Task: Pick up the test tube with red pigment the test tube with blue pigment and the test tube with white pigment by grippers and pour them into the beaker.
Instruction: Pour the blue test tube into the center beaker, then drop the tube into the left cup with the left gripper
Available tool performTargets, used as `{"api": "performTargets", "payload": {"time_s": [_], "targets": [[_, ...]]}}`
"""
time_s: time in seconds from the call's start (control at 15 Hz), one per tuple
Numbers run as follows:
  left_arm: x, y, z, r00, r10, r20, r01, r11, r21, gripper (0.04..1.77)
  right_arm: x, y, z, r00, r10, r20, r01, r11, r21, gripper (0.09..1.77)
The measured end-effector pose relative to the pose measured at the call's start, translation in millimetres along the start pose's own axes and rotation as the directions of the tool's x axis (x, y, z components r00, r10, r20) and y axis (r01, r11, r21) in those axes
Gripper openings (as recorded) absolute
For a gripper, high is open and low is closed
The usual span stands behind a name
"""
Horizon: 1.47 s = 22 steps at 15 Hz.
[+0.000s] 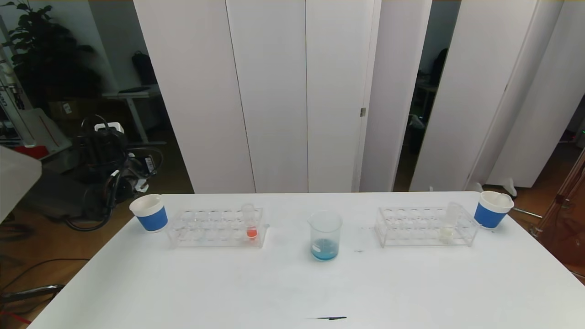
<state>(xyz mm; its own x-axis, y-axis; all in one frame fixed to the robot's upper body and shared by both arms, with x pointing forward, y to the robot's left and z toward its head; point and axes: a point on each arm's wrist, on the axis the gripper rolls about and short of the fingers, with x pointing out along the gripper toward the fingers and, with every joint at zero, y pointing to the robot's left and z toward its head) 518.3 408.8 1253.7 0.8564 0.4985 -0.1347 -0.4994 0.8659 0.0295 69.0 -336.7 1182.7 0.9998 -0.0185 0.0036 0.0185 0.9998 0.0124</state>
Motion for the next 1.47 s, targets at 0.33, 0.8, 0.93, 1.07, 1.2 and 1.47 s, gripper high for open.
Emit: {"api": "performTargets", "payload": {"time_s": [0.33, 0.8, 0.93, 1.07, 1.2, 1.47], "targets": [[20, -5.1, -30, 0.999, 0.019, -0.035, -0.018, 1.000, 0.014, 0.58, 0, 0, 0, 1.000, 0.001, 0.000, -0.001, 1.000, 0.000, 1.75], [34, -0.6, -59, 0.994, 0.043, -0.100, -0.039, 0.999, 0.035, 0.58, 0, 0, 0, 1.000, 0.000, 0.000, 0.000, 1.000, 0.000, 1.75], [35, 0.2, -66, 0.992, 0.045, -0.119, -0.040, 0.998, 0.042, 0.58, 0, 0, 0, 1.000, 0.000, 0.000, 0.000, 1.000, 0.000, 1.75], [36, 0.0, -70, 0.991, 0.046, -0.129, -0.040, 0.998, 0.045, 0.58, 0, 0, 0, 1.000, 0.000, 0.000, 0.000, 1.000, 0.000, 1.75], [36, -0.1, -72, 0.990, 0.046, -0.135, -0.040, 0.998, 0.048, 0.75, 0, 0, 0, 1.000, 0.000, 0.000, 0.000, 1.000, 0.000, 1.75], [36, -0.2, -70, 0.990, 0.046, -0.130, -0.041, 0.998, 0.046, 1.75, 0, 0, 0, 1.000, 0.000, 0.000, 0.000, 1.000, 0.000, 1.75]]}}
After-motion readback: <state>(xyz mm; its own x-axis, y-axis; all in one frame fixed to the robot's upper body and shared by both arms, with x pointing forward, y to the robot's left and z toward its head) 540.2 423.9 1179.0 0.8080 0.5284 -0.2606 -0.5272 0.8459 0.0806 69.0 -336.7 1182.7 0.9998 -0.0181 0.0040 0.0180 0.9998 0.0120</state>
